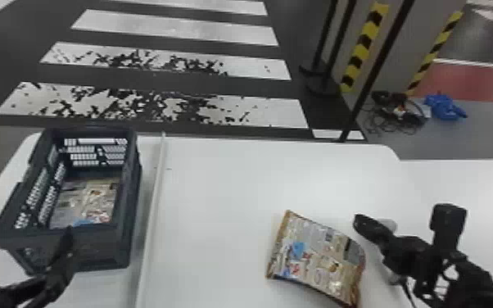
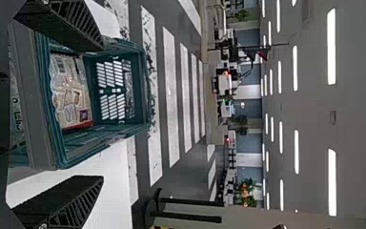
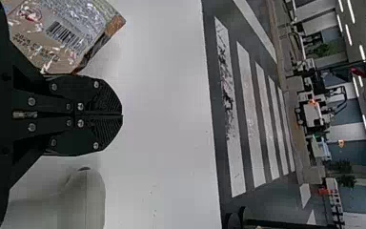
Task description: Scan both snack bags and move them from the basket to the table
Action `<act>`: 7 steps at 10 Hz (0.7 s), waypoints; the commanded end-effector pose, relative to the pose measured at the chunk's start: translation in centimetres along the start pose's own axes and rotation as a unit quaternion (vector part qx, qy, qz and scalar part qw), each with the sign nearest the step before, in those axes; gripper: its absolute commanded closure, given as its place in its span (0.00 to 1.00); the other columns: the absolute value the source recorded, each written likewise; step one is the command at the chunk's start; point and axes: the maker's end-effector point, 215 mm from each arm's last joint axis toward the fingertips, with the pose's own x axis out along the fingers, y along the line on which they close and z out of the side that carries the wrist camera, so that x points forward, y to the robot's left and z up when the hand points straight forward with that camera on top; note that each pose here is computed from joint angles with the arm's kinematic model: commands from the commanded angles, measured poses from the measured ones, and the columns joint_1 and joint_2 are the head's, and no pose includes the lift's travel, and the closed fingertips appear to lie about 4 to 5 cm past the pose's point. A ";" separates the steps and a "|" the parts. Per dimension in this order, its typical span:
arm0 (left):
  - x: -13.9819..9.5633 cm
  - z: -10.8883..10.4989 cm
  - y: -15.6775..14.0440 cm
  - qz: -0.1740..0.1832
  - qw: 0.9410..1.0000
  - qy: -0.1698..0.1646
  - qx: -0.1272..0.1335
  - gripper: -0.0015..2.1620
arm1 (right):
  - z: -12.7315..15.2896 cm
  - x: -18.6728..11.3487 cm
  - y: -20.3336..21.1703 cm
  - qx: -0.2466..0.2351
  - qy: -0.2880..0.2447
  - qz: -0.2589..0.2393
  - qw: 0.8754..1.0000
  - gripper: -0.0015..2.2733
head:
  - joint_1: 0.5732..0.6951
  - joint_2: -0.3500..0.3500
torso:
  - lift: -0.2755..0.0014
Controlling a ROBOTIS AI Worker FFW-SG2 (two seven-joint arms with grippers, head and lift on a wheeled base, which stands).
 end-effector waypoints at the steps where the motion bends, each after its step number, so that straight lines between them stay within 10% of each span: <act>1: 0.0 -0.1 0.1 -0.001 1.000 0.001 0.002 0.01 | -1.1 0.1 -0.6 -0.003 0.006 0.000 1.000 0.99 | 1.00 0.26 | 0.64; 7: 1.0 0.2 -0.5 -0.012 1.000 -0.005 -0.001 0.01 | -5.7 -2.1 -0.7 0.012 0.040 0.003 0.999 0.99 | 1.00 0.22 | 0.64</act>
